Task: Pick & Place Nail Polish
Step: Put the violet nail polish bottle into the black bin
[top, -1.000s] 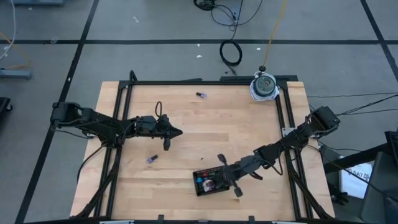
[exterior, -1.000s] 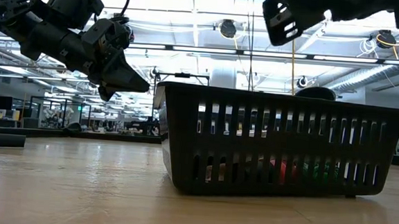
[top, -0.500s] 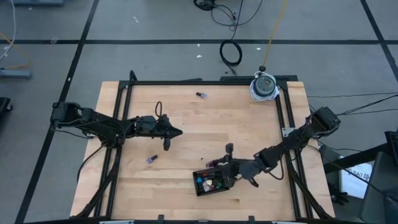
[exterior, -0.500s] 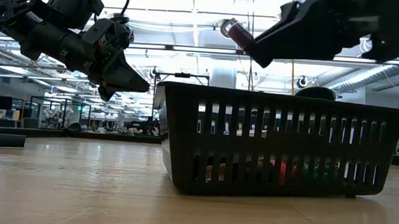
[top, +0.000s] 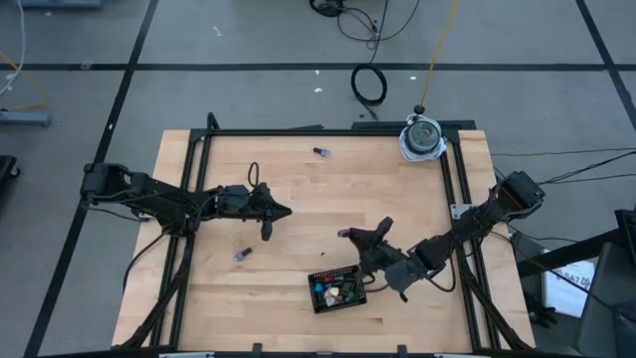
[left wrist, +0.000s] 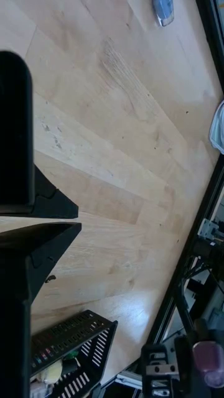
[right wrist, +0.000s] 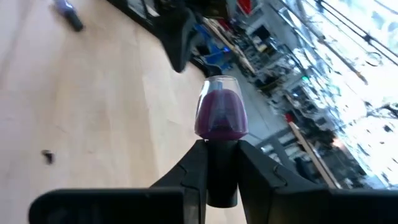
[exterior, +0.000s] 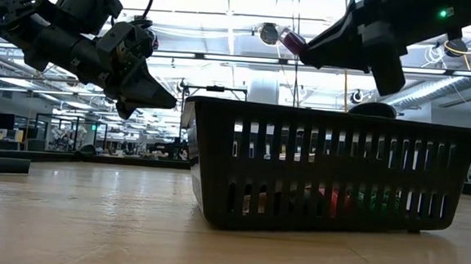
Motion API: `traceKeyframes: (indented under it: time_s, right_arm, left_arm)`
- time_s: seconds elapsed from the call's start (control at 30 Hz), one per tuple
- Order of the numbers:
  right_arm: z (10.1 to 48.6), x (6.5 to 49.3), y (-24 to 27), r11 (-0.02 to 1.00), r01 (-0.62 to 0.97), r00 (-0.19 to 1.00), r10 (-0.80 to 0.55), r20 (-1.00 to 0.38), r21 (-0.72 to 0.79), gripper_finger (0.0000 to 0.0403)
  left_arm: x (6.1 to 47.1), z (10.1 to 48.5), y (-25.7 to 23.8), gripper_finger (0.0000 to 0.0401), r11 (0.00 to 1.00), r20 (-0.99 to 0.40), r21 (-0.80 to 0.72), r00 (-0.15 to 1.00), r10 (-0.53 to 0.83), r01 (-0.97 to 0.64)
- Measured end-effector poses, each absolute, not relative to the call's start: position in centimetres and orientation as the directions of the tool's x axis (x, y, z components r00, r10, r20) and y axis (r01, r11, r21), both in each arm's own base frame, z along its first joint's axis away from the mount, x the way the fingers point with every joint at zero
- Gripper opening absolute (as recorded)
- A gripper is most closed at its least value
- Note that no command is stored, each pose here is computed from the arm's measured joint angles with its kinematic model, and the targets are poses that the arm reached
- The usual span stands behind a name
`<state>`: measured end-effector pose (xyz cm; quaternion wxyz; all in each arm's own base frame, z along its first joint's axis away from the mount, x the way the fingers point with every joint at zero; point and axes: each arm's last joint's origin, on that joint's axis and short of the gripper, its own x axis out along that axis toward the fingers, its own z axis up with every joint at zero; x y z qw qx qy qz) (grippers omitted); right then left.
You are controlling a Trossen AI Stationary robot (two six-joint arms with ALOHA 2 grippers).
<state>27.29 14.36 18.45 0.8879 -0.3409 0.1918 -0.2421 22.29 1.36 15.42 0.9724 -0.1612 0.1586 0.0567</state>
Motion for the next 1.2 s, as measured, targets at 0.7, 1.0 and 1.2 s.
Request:
traceKeyframes:
  time_s: [0.7,1.0,1.2]
  right_arm:
    - [18.47,27.27,14.3,0.642,0.315,0.8,-0.576,-0.168,-0.699,0.0047]
    - [18.47,27.27,14.31,0.647,0.317,0.801,-0.574,-0.169,-0.693,0.0047]
    - [18.47,27.27,14.31,0.648,0.317,0.802,-0.573,-0.17,-0.693,0.0047]
  left_arm:
    - [22.29,15.42,1.35,0.0019,0.942,-0.327,-0.295,0.943,0.059,-0.161]
    - [22.29,15.41,1.35,0.0019,0.942,-0.327,-0.295,0.943,0.059,-0.161]
    - [22.29,15.42,1.35,0.0019,0.942,-0.327,-0.295,0.943,0.059,-0.161]
